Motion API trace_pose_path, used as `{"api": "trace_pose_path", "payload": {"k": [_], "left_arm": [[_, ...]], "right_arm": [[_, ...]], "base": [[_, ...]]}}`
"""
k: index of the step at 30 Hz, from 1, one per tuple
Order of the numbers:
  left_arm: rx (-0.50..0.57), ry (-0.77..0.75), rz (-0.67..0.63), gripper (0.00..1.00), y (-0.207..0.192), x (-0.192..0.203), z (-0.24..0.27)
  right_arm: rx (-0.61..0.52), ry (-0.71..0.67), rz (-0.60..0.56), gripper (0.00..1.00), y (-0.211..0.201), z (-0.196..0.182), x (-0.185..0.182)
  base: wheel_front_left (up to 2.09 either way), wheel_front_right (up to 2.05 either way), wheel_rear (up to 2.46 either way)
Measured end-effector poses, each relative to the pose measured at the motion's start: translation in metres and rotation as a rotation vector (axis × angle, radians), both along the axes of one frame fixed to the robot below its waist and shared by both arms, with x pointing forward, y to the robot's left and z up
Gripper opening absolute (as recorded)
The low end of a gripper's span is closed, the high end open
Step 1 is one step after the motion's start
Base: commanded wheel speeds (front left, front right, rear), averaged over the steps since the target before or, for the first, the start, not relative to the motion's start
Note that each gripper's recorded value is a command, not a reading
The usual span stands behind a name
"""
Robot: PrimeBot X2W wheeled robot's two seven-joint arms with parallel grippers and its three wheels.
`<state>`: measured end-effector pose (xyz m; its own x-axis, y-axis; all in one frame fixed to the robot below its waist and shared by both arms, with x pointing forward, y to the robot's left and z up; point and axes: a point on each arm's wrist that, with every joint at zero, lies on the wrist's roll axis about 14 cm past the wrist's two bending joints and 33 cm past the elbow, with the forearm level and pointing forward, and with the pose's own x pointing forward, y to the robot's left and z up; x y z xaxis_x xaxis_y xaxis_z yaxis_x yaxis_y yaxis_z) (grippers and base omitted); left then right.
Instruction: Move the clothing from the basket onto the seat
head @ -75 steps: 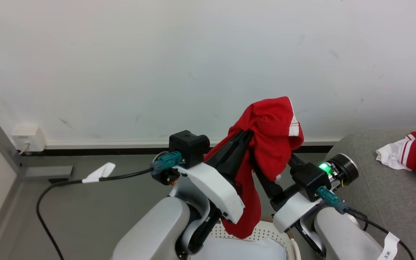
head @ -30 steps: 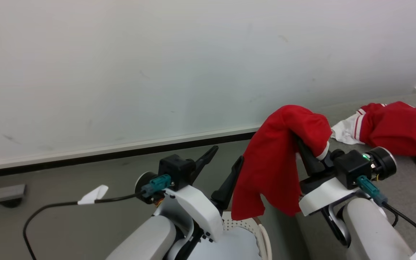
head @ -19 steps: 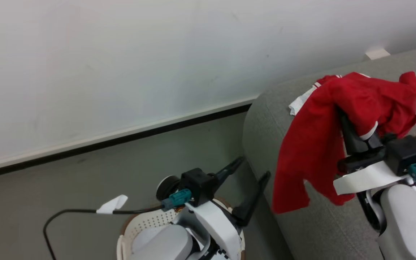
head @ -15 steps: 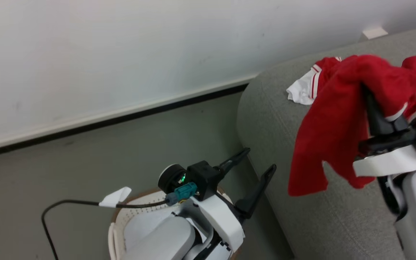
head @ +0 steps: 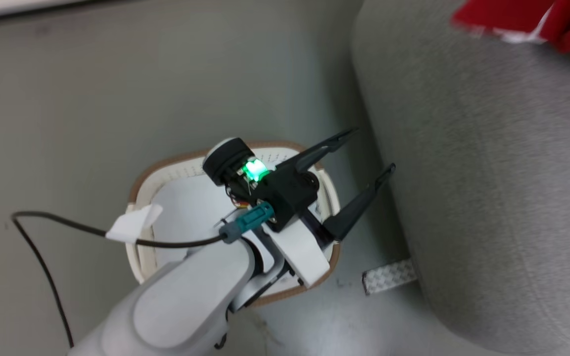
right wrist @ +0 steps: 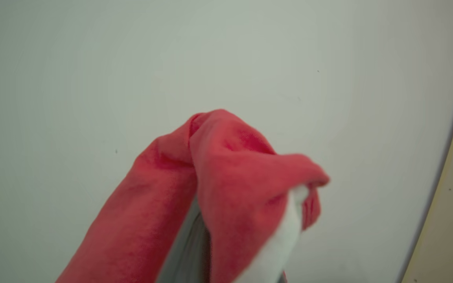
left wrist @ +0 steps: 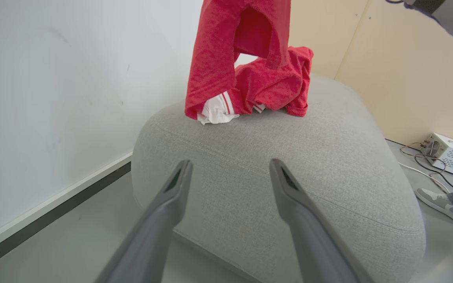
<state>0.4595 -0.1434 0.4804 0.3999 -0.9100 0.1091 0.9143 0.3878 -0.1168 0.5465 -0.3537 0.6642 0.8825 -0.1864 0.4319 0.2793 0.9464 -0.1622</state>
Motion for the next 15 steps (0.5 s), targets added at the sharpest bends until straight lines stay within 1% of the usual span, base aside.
{"api": "trace_pose_path", "payload": {"k": [3, 6, 10, 13, 14, 15], "left_arm": [[0.008, 0.042, 0.019, 1.0, 0.008, 0.013, -0.026], [0.007, 0.081, 0.058, 1.0, 0.018, 0.024, -0.046], [0.03, 0.115, 0.121, 1.0, 0.037, 0.035, -0.067], [0.063, 0.142, 0.156, 1.0, 0.051, 0.036, -0.082], [0.063, 0.142, 0.156, 1.0, 0.051, 0.036, -0.082], [0.077, 0.141, 0.189, 1.0, 0.057, 0.039, -0.083]], "right_arm": [[0.062, 0.064, -0.092, 0.0, -0.035, -0.03, 0.019], [0.123, 0.14, -0.198, 0.0, -0.07, -0.073, 0.025], [0.207, 0.247, -0.315, 0.0, -0.1, -0.139, 0.016], [0.275, 0.34, -0.38, 0.0, -0.109, -0.193, -0.005], [0.275, 0.34, -0.38, 0.02, -0.109, -0.193, -0.005], [0.318, 0.386, -0.41, 0.18, -0.109, -0.218, -0.024]], "base": [[0.0, 0.0, 0.0], [0.0, 0.0, 0.0], [0.0, 0.0, 0.0], [0.0, 0.0, 0.0], [0.0, 0.0, 0.0], [0.0, 0.0, 0.0]]}}
